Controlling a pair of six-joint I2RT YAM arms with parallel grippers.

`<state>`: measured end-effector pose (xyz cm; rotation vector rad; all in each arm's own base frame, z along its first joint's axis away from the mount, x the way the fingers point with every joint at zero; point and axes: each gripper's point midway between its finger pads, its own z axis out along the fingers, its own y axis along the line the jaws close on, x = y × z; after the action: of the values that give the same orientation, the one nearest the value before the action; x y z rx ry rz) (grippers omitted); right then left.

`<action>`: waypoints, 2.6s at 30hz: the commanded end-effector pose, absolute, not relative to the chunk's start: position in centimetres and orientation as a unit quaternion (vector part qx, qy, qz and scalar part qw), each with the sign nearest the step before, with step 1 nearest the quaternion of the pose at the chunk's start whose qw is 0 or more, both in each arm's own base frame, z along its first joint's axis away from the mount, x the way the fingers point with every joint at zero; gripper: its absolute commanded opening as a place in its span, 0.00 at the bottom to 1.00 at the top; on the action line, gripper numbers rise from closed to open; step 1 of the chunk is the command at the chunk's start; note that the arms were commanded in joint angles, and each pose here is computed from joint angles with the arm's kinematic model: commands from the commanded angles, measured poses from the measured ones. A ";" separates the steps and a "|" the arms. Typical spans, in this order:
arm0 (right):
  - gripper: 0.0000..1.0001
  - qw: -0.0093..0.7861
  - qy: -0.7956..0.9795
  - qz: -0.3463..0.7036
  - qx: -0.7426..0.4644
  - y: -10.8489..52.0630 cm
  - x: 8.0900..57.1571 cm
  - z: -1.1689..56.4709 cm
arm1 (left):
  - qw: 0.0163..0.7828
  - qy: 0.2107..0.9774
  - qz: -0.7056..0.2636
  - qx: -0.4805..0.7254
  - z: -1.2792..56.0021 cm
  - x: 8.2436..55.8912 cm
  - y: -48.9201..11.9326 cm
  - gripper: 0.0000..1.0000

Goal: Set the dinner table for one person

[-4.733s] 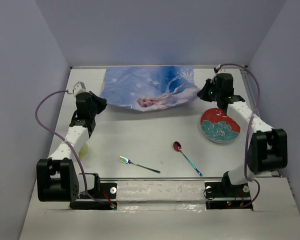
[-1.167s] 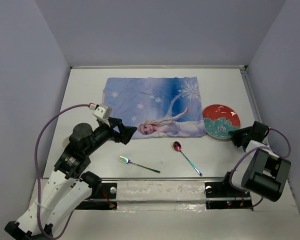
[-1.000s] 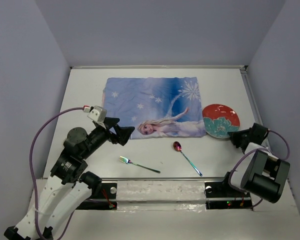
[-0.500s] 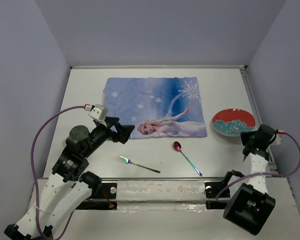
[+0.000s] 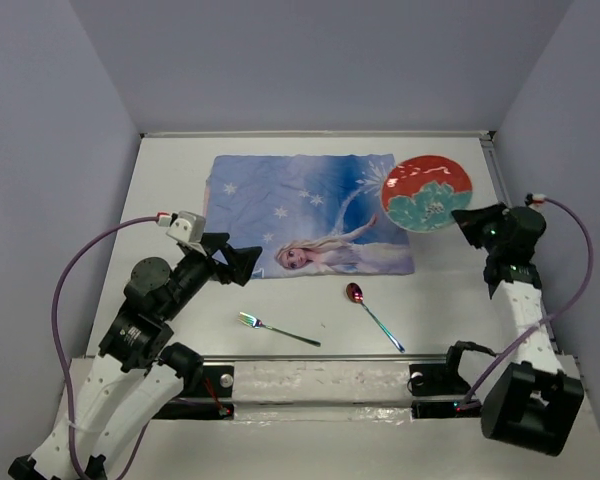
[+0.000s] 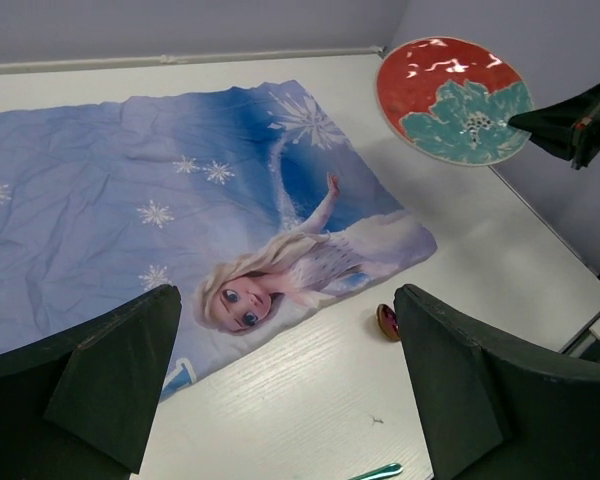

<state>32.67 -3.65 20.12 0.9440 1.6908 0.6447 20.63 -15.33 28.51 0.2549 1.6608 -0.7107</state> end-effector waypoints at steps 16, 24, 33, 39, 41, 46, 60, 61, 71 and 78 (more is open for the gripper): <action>0.00 0.461 0.706 0.533 0.074 25.6 44.1 28.1 | 0.660 0.709 -0.245 0.043 30.1 22.1 -11.7 0.99; 0.00 0.414 0.742 0.520 0.086 28.6 46.7 23.7 | 0.658 0.715 -0.236 0.032 29.8 22.5 -11.2 0.99; 0.00 0.381 0.772 0.498 0.106 29.0 46.7 17.9 | 0.657 0.716 -0.235 0.031 29.7 22.5 -11.2 0.99; 0.06 0.355 0.792 0.484 0.110 29.1 46.7 14.2 | 0.657 0.716 -0.233 0.028 29.6 22.5 -11.1 0.99; 0.16 0.342 0.803 0.475 0.111 28.9 46.2 12.6 | 0.658 0.715 -0.234 0.029 29.7 22.4 -11.1 0.99; 0.50 0.333 0.834 0.424 0.119 27.4 45.2 10.3 | 0.658 0.716 -0.232 0.028 29.7 22.5 -11.0 0.99; 0.86 0.443 0.823 0.355 -0.026 27.3 41.7 19.9 | 0.687 0.695 -0.213 -0.023 31.3 22.6 -9.0 0.99; 0.86 0.443 0.816 0.367 -0.050 28.6 40.9 20.6 | 0.690 0.693 -0.210 -0.030 31.4 22.7 -8.7 0.99; 0.85 0.358 0.735 0.489 -0.302 49.5 29.7 22.2 | 0.746 0.622 -0.218 -0.102 40.0 20.4 -5.4 0.99; 0.87 0.338 0.730 0.506 -0.312 60.0 25.7 20.6 | 0.780 0.570 -0.230 -0.114 44.7 18.3 -3.9 0.99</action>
<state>27.36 55.34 18.36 -0.8011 1.9689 1.2792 19.28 -4.99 41.42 -0.2152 1.3330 -0.4897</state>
